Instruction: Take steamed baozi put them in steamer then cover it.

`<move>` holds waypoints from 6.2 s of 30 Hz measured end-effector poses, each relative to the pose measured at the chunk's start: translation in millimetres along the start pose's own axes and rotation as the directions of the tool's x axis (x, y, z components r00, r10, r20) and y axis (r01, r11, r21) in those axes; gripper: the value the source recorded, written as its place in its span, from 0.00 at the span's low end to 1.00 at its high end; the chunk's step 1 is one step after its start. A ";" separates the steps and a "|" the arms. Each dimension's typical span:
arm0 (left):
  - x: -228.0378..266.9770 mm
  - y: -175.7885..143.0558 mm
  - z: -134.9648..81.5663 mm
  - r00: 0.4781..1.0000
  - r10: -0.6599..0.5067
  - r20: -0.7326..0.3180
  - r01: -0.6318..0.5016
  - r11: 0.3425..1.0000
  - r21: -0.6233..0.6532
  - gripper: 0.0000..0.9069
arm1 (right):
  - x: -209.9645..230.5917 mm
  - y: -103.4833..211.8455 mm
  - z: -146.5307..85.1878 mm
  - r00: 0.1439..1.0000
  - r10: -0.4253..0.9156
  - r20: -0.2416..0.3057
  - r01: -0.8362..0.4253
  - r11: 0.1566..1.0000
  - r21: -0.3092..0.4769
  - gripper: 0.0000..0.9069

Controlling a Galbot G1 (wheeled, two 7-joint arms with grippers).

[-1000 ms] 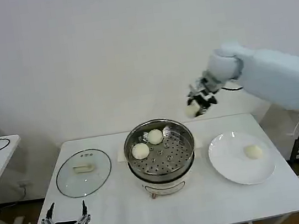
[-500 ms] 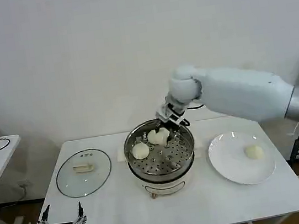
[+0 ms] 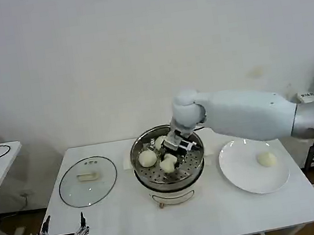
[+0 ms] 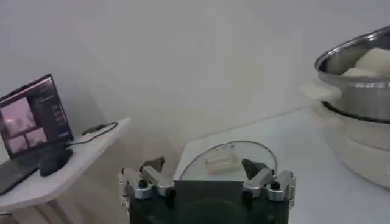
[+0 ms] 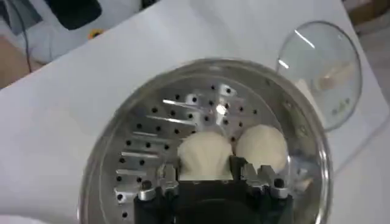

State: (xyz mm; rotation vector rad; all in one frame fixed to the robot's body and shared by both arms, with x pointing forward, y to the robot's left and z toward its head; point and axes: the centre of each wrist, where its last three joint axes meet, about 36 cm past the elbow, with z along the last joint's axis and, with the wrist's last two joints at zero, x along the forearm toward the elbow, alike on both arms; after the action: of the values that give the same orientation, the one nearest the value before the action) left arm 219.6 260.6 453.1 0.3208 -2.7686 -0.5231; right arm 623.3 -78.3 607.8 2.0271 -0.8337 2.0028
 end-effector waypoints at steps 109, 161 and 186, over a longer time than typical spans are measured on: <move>-18.2 -3.8 -1.4 0.998 0.061 0.021 -0.061 0.998 -0.006 1.00 | -41.8 340.0 224.5 0.944 -0.175 -0.281 -0.167 0.481 -0.861 0.88; -19.1 -6.1 -14.3 0.996 0.072 0.061 -0.072 0.997 -0.005 1.00 | 139.4 140.5 108.2 0.930 0.116 -0.349 -0.330 0.685 -0.650 0.67; -25.3 -1.0 -16.9 0.996 0.060 0.072 -0.060 0.998 0.003 1.00 | 51.5 29.7 26.6 0.974 0.080 -0.213 -0.219 0.585 -0.781 0.67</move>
State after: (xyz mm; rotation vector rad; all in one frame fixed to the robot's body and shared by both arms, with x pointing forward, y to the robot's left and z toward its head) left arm 248.8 261.2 461.3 0.2233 -2.8395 -0.5227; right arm 628.5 -129.6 647.5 1.2696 -1.5558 1.3776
